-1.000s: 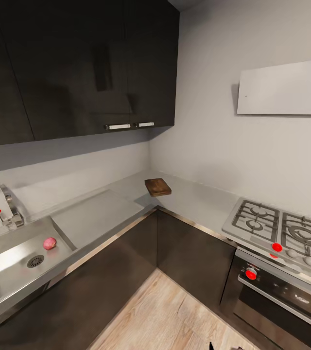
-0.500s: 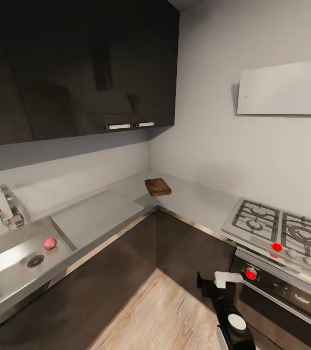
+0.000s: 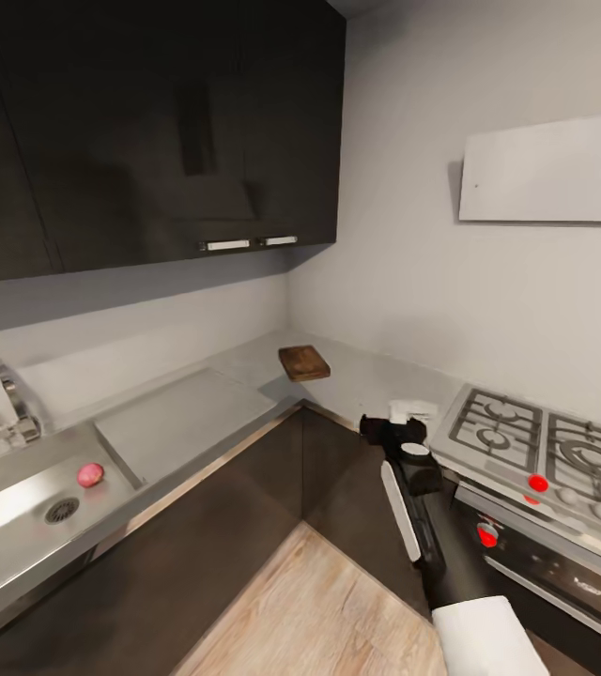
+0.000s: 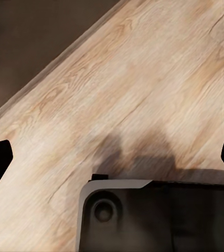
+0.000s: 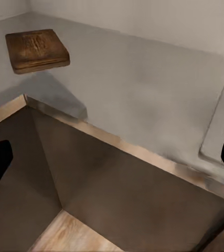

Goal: In the kitchen, take the Vidalia onion out of the sink, dice it on the chopping board with the paring knife, put the diced onion into the bowl on the countertop, then place both the paring knife and the chopping board into the sink.

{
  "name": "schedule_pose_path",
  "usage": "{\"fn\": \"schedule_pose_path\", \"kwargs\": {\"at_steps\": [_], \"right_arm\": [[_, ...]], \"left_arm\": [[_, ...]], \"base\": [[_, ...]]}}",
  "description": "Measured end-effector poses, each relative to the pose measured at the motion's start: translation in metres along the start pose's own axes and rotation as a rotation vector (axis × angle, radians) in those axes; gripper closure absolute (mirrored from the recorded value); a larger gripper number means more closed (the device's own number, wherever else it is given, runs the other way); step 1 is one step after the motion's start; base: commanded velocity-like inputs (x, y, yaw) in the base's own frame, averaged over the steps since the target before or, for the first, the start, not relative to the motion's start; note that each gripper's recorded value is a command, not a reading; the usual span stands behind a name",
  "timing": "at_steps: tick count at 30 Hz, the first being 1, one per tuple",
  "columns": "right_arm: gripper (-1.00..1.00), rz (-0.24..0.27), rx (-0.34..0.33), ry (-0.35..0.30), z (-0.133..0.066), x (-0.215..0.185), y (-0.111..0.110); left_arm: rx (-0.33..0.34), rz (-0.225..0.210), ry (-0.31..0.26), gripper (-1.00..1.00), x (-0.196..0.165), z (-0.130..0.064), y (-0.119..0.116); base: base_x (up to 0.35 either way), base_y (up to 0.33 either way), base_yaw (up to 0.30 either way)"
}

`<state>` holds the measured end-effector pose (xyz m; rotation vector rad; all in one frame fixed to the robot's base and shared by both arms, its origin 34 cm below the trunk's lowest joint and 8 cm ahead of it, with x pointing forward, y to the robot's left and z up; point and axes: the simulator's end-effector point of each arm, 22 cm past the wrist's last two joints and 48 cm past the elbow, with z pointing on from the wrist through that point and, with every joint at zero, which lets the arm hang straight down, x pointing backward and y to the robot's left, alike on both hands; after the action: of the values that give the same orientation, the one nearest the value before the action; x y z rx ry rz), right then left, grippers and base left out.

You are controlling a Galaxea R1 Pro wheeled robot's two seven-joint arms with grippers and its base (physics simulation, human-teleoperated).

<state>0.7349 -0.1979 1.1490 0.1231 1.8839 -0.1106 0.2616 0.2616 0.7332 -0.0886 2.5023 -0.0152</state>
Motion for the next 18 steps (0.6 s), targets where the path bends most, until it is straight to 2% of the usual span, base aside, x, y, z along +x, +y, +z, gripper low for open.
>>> {"fn": "schedule_pose_path", "kwargs": {"at_steps": [4, 8, 13, 18], "right_arm": [[-1.0, -0.048, 0.004, 0.035, 0.035, -0.029, 0.013], [-1.0, -0.087, 0.006, 0.072, 0.057, -0.046, 0.021], [-1.0, -0.113, 0.007, 0.097, 0.071, -0.063, 0.025], [-1.0, -0.111, -0.01, 0.082, 0.072, -0.074, 0.03]], "left_arm": [[-0.001, 0.0, 0.014, -1.0, 0.007, 0.0, 0.0], [-0.001, -0.001, 0.019, -1.0, 0.009, -0.001, 0.001], [-0.002, -0.001, 0.022, -1.0, 0.01, 0.0, 0.001], [-0.004, -0.001, 0.034, -1.0, 0.016, -0.001, 0.002]], "base": [[0.263, -0.098, 0.0], [0.31, -0.104, 0.0], [0.324, -0.106, 0.0], [0.328, -0.106, 0.0]]}}
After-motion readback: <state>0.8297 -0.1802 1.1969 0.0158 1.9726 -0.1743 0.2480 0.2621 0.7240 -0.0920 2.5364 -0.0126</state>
